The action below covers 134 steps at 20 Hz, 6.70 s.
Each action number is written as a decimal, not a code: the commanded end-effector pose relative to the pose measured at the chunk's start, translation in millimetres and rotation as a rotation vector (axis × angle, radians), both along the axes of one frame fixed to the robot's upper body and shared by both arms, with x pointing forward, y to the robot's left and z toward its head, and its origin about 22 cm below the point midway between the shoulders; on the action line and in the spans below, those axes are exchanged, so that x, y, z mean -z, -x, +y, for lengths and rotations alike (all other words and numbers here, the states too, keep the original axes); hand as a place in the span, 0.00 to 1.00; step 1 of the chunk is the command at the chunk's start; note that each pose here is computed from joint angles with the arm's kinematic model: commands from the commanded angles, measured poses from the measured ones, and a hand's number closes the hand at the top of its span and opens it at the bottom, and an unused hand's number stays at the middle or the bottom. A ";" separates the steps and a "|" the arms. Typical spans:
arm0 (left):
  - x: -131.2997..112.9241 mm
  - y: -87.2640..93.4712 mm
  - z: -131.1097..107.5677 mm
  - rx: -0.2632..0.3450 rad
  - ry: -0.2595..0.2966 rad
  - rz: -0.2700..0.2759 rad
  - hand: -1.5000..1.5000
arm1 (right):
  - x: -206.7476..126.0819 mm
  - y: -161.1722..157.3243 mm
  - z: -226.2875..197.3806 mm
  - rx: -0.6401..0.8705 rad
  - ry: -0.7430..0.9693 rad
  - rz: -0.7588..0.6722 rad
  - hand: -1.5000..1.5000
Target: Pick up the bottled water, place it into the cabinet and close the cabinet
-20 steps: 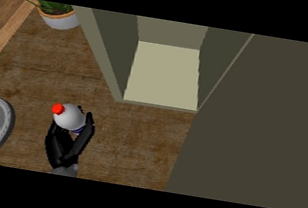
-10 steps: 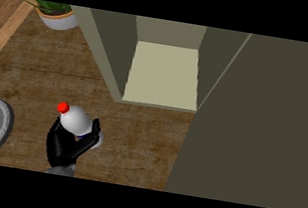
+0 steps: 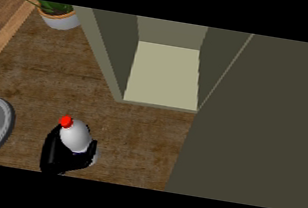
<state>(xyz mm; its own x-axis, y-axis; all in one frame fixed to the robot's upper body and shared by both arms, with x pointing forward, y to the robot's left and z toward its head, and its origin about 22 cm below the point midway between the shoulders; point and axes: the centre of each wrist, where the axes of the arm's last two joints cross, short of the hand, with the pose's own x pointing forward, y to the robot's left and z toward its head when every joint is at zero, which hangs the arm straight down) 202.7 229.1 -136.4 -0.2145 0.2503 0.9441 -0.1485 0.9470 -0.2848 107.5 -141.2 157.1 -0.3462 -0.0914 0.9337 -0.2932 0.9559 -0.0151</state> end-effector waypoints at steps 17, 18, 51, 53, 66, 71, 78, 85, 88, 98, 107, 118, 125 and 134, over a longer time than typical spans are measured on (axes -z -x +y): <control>-97.6 -21.6 -45.9 0.134 0.032 -0.041 1.00 | -29.7 19.3 -11.1 0.037 -0.004 -0.060 0.00; -93.1 -29.2 -69.7 0.129 0.021 -0.062 1.00 | -19.8 17.6 -18.1 0.026 0.009 -0.058 0.00; -225.6 -181.5 -145.1 0.060 -0.233 -0.048 1.00 | -5.2 20.8 -13.2 0.015 -0.018 -0.044 0.00; -205.0 -186.4 -136.0 0.033 -0.287 -0.026 1.00 | -14.9 19.6 -19.4 0.001 -0.033 -0.065 0.00; -184.7 -214.4 -143.5 -0.099 -0.476 0.038 1.00 | -15.9 20.2 -12.3 -0.007 -0.036 -0.064 0.00; -167.4 -221.6 -113.2 -0.138 -0.523 0.095 1.00 | -14.0 22.3 -9.9 -0.005 -0.033 -0.055 0.00; -152.4 -217.1 -123.0 -0.152 -0.509 0.137 1.00 | 0.1 17.3 -9.7 -0.003 -0.022 -0.056 0.00; -154.8 -223.0 -115.4 -0.231 -0.612 0.152 1.00 | -10.3 22.1 -17.8 -0.032 -0.014 -0.080 0.00; -151.3 -222.6 -111.4 -0.240 -0.689 0.148 0.00 | -14.4 20.3 -17.4 -0.034 -0.045 -0.069 0.00; -136.4 -216.9 -97.4 -0.299 -0.754 0.186 0.00 | -9.7 22.4 -12.9 -0.047 -0.037 -0.088 0.00; -140.2 -216.9 -106.5 -0.192 -0.679 0.085 0.00 | -4.7 23.3 -11.0 -0.044 -0.034 -0.076 0.00; -141.0 -211.4 -112.7 0.041 -0.328 -0.152 1.00 | -6.4 18.8 -14.8 -0.015 -0.023 -0.038 0.00; -141.7 -204.6 -117.1 0.214 -0.197 -0.146 1.00 | -5.1 26.8 -13.9 0.009 -0.010 -0.056 0.00; -141.8 -172.8 -121.3 0.347 -0.035 -0.159 1.00 | -14.3 24.1 -20.0 0.059 0.005 -0.063 0.00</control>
